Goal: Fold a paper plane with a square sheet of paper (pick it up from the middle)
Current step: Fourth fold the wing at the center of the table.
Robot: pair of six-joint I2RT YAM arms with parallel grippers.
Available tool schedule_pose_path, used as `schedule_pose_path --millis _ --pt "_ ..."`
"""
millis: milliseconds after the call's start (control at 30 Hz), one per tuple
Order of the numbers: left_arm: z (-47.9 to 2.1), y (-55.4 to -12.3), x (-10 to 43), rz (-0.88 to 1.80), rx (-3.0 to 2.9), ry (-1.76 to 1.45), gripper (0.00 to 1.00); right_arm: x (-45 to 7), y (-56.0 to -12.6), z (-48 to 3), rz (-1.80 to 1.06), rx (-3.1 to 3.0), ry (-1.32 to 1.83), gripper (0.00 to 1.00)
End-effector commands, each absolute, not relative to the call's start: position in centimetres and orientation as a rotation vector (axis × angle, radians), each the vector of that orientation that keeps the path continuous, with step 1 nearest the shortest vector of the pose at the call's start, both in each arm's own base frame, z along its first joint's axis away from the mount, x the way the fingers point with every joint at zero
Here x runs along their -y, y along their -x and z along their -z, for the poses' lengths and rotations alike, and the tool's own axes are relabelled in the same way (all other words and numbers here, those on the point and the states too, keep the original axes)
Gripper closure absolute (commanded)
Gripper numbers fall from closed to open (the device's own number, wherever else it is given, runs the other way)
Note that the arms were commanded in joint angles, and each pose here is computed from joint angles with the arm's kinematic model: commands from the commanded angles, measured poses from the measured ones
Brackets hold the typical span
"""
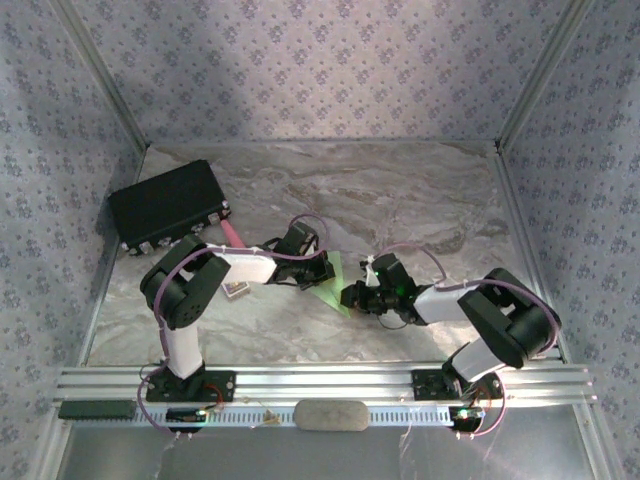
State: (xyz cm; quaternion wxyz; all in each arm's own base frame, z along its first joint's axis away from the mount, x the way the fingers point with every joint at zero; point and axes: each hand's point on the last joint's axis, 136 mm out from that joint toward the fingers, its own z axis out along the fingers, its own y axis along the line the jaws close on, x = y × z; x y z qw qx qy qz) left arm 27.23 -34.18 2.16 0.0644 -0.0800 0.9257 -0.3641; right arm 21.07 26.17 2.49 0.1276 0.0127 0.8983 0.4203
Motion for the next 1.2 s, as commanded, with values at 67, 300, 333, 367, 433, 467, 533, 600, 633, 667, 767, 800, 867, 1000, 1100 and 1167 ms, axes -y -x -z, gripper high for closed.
schedule_pose_path --millis 67,300,333,367,433,467,533,600,633,667,767,800,867,1000,1100,1167 --pt "-0.1 -26.1 33.4 1.016 -2.871 0.24 0.97 -24.9 -18.7 -0.8 -1.167 -2.729 -0.021 0.89" --pt "0.0 -26.1 33.4 1.019 -2.875 0.242 0.97 -24.5 -18.2 -0.2 -1.16 -2.75 -0.031 0.86" --pt "0.0 -26.1 33.4 1.019 -2.874 0.242 0.97 -24.5 -18.2 -0.3 -1.161 -2.747 -0.026 0.85" --pt "0.0 -26.1 33.4 1.019 -2.874 0.242 0.97 -24.6 -18.2 -0.5 -1.165 -2.744 -0.024 0.85" --pt "0.0 -26.1 33.4 1.02 -2.874 0.242 0.97 -24.5 -18.0 -0.6 -1.161 -2.747 -0.017 0.84" --pt "0.0 -26.1 33.4 1.019 -2.874 0.241 0.97 -24.4 -17.9 -0.6 -1.157 -2.75 -0.016 0.84" --pt "0.0 -26.1 33.4 1.018 -2.875 0.24 0.97 -24.1 -17.6 -0.5 -1.149 -2.76 -0.011 0.84" --pt "0.1 -26.1 33.4 1.019 -2.876 0.241 0.97 -23.9 -17.1 -0.2 -1.14 -2.778 -0.003 0.85" --pt "0.0 -26.1 33.5 1.022 -2.874 0.242 0.97 -23.7 -16.9 0.1 -1.125 -2.789 -0.009 0.85" --pt "0.1 -26.0 33.4 1.02 -2.876 0.243 0.97 -23.5 -16.8 0.3 -1.11 -2.796 -0.011 0.86" --pt "0.0 -26.0 33.4 1.024 -2.876 0.244 0.97 -22.9 -16.7 0.9 -1.065 -2.816 -0.024 0.91" --pt "0.0 -26.1 33.5 1.024 -2.874 0.244 0.97 -23.0 -16.7 0.9 -1.068 -2.814 -0.024 0.93" --pt "0.0 -26.1 33.5 1.025 -2.874 0.244 0.97 -23.0 -16.6 0.9 -1.075 -2.817 -0.023 0.94" --pt "0.0 -26.1 33.4 1.024 -2.874 0.245 0.97 -23.1 -16.4 0.6 -1.091 -2.816 -0.017 0.88" --pt "0.0 -26.1 33.4 1.024 -2.872 0.249 0.97 -22.8 -16.2 0.5 -1.08 -2.818 -0.022 0.85" --pt "-0.1 -26.1 33.4 1.025 -2.871 0.245 0.97 -22.5 -16.0 0.6 -1.064 -2.824 -0.025 0.84"
